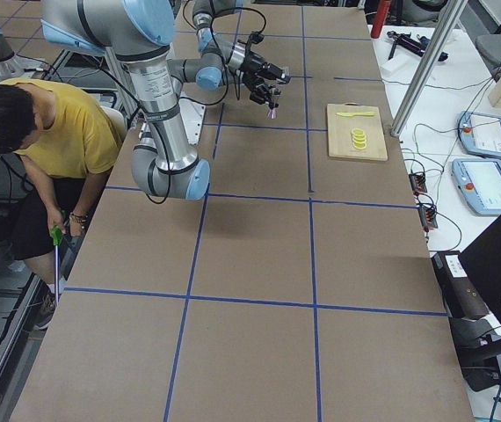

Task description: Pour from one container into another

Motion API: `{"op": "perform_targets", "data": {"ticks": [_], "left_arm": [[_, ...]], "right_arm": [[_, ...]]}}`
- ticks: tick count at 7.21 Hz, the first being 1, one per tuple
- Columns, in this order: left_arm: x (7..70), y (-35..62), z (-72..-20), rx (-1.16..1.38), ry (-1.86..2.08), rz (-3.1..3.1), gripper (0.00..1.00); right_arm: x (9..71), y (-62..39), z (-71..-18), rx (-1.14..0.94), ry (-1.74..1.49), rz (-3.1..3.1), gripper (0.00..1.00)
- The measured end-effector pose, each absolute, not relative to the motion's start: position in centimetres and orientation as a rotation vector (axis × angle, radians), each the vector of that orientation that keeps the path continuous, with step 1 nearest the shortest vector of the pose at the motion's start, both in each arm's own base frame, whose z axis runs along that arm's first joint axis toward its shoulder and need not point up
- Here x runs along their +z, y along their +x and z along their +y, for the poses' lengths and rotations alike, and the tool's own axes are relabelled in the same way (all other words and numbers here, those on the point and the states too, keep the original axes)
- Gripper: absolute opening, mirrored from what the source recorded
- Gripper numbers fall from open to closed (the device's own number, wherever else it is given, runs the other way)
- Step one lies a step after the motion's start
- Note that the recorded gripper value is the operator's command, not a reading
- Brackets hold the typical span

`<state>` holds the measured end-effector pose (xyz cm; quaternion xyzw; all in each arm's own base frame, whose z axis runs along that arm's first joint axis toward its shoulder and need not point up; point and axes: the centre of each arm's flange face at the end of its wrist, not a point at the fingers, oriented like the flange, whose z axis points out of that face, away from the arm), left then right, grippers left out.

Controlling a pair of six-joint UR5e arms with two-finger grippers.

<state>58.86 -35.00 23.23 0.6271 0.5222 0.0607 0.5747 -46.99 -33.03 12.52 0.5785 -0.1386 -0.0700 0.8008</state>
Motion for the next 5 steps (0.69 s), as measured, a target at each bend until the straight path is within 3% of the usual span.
{"op": "perform_targets", "data": {"ticks": [5], "left_arm": [[25.3, 49.9, -35.3, -0.006, 1.533, 1.173, 0.00]], "right_arm": [[16.4, -42.0, -34.9, 0.188, 1.059, -0.570, 0.00]]}}
